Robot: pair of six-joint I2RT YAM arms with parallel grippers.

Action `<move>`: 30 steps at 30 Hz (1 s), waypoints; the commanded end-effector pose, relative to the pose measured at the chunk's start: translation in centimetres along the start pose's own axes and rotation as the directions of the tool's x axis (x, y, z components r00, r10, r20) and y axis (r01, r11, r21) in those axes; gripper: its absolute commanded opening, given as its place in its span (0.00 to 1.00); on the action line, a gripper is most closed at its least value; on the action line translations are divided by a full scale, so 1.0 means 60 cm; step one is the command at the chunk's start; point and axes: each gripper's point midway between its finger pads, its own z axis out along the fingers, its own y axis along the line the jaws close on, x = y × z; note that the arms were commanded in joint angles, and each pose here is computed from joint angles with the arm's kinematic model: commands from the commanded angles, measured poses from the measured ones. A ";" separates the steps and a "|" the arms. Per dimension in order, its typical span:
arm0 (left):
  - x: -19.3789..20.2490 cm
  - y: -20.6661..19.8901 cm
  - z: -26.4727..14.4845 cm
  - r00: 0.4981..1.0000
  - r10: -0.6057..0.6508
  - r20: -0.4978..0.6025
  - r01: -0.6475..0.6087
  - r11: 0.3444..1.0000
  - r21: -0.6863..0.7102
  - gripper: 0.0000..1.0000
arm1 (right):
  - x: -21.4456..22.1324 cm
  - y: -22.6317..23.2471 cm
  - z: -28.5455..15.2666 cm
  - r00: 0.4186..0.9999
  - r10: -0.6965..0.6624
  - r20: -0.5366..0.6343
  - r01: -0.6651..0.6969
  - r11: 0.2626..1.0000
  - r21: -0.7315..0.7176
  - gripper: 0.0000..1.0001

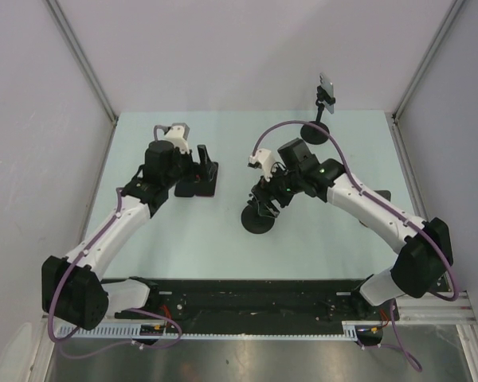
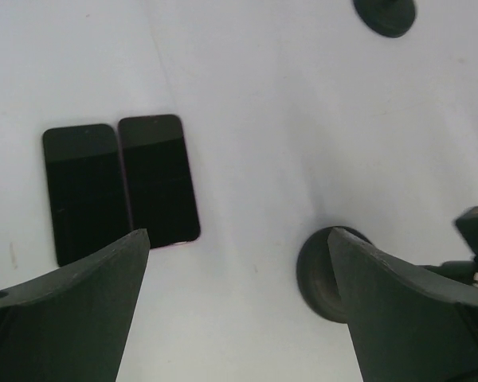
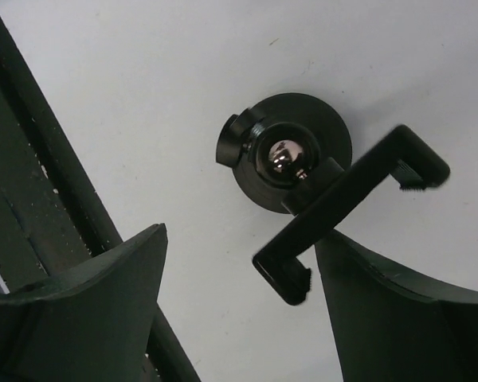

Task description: Remove the phone from the phone stand

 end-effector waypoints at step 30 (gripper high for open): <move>0.040 0.097 -0.025 0.989 0.144 -0.038 -0.148 0.963 -0.225 1.00 | -0.037 -0.112 -0.123 0.978 0.123 0.167 -0.199 0.786 0.585 0.00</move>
